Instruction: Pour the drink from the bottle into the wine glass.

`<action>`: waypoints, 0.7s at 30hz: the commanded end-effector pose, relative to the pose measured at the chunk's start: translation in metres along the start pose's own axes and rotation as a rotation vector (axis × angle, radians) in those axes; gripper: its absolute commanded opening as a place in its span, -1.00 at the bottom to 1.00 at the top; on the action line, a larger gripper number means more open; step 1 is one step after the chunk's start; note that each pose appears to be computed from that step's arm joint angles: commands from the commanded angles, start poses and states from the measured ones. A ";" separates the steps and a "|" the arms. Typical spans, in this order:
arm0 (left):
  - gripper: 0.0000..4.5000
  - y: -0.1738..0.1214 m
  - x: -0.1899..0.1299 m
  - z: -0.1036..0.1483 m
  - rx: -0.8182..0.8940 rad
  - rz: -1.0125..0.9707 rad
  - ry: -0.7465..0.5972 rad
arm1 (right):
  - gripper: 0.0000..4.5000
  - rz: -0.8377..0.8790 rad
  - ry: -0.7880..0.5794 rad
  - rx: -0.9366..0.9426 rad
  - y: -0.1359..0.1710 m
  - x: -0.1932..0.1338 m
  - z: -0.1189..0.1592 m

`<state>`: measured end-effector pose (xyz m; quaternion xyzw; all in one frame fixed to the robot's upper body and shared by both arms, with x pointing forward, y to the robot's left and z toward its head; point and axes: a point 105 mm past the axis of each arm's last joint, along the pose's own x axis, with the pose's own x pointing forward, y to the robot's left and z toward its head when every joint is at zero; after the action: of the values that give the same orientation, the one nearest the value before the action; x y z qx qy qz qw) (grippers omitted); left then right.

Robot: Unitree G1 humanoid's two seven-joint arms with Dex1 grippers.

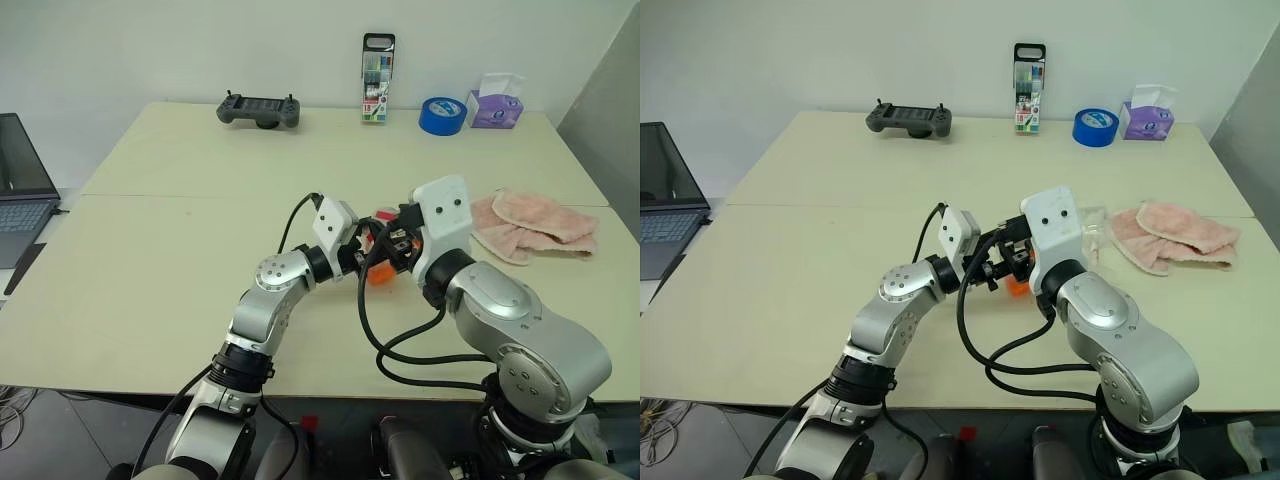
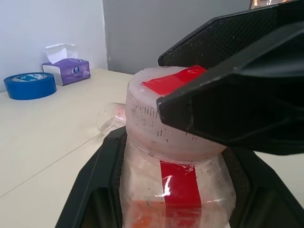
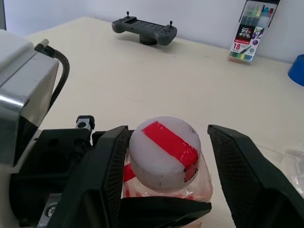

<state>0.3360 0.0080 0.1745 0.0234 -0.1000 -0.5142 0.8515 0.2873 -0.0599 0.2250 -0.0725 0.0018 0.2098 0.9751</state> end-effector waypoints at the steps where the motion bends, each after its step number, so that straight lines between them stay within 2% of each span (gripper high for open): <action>1: -0.04 0.001 0.003 0.021 0.053 -0.001 -0.073 | -0.22 0.003 -0.039 -0.035 0.002 -0.001 0.010; 6: -0.04 0.000 0.004 0.022 0.050 -0.011 -0.075 | -0.22 -0.011 -0.038 -0.087 -0.006 0.003 0.013; 7: -0.04 -0.001 0.004 0.022 0.048 -0.015 -0.077 | -0.22 0.031 -0.039 -0.109 -0.007 0.005 0.013; 8: -0.04 -0.001 0.005 0.023 0.046 -0.018 -0.078 | -0.22 0.118 -0.042 -0.139 -0.002 0.007 0.012; 10: -0.04 -0.002 0.006 0.024 0.048 -0.024 -0.081 | -0.22 0.411 -0.044 -0.140 0.018 0.001 0.008; 12: -0.04 -0.003 0.006 0.024 0.051 -0.026 -0.082 | -0.22 0.773 -0.020 -0.064 0.039 -0.023 0.008; 13: -0.04 -0.003 0.006 0.025 0.053 -0.027 -0.082 | -0.22 0.870 -0.020 -0.088 0.040 -0.032 0.011; 14: -0.04 -0.003 0.006 0.026 0.055 -0.028 -0.083 | -0.22 0.896 -0.032 -0.119 0.033 -0.030 0.018; 15: -0.04 -0.003 0.005 0.027 0.058 -0.025 -0.083 | -0.26 0.857 -0.061 -0.150 0.023 -0.020 0.028; 17: -0.04 0.000 0.003 0.029 0.060 -0.005 -0.086 | -0.53 0.839 -0.082 -0.190 0.014 -0.008 0.038; 20: -0.04 0.001 0.001 0.028 0.061 0.011 -0.084 | -0.99 0.872 -0.060 -0.244 0.014 -0.007 0.031; 21: -0.04 0.000 0.000 0.028 0.061 0.014 -0.083 | -1.00 0.857 -0.049 -0.259 0.012 -0.004 0.028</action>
<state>0.3385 0.0143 0.1864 0.0230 -0.1193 -0.4987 0.8582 0.2798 -0.0491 0.2480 -0.1644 0.0001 0.5908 0.7899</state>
